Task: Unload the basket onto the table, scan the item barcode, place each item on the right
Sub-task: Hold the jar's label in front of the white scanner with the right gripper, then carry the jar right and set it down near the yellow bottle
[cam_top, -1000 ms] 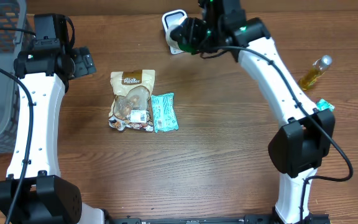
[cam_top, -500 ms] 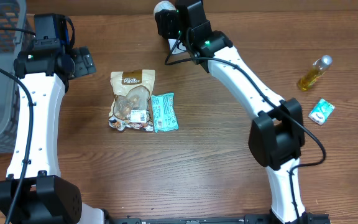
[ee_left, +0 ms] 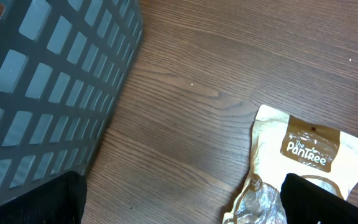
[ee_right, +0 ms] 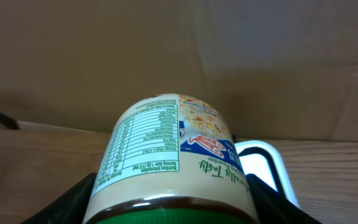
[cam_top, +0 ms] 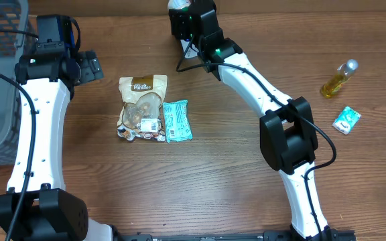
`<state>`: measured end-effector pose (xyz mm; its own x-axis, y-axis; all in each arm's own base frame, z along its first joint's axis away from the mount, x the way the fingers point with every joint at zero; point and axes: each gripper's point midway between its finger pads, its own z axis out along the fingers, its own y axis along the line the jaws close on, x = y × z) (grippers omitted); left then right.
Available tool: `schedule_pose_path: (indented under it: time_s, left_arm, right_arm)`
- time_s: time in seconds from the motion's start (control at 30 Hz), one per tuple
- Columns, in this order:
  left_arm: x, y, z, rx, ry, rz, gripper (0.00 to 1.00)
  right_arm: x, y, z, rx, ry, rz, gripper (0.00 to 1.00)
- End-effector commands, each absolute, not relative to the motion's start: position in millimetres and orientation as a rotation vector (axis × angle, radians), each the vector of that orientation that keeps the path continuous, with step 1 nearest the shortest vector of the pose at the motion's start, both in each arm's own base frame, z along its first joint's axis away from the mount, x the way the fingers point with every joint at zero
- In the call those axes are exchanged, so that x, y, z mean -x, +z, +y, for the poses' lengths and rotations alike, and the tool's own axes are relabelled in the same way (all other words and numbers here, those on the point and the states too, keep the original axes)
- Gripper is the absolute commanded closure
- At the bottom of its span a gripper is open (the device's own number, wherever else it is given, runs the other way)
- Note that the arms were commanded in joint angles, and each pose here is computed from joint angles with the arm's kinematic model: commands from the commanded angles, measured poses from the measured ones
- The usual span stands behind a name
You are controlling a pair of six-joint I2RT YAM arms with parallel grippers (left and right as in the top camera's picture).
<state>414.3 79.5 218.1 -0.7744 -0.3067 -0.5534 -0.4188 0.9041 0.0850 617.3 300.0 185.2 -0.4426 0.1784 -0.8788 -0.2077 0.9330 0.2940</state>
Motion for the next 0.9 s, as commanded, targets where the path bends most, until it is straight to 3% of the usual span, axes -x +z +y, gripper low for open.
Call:
schedule_pose_path:
  time_s: [0.0, 0.6, 0.87]
  left_arm:
    - [-414.9, 217.8, 78.3, 0.491, 0.293, 2.526, 0.01]
    - [-414.9, 217.8, 78.3, 0.491, 0.293, 2.526, 0.00]
    - [-414.9, 217.8, 78.3, 0.491, 0.293, 2.526, 0.00]
  right_arm:
    - [-625.7, 187.3, 291.0, 0.003, 0.378, 1.952, 0.71]
    - [-643.4, 144.1, 274.3, -0.030, 0.340, 1.974, 0.73]
    - [-651.7, 160.7, 269.6, -0.048, 0.359, 1.906, 0.74]
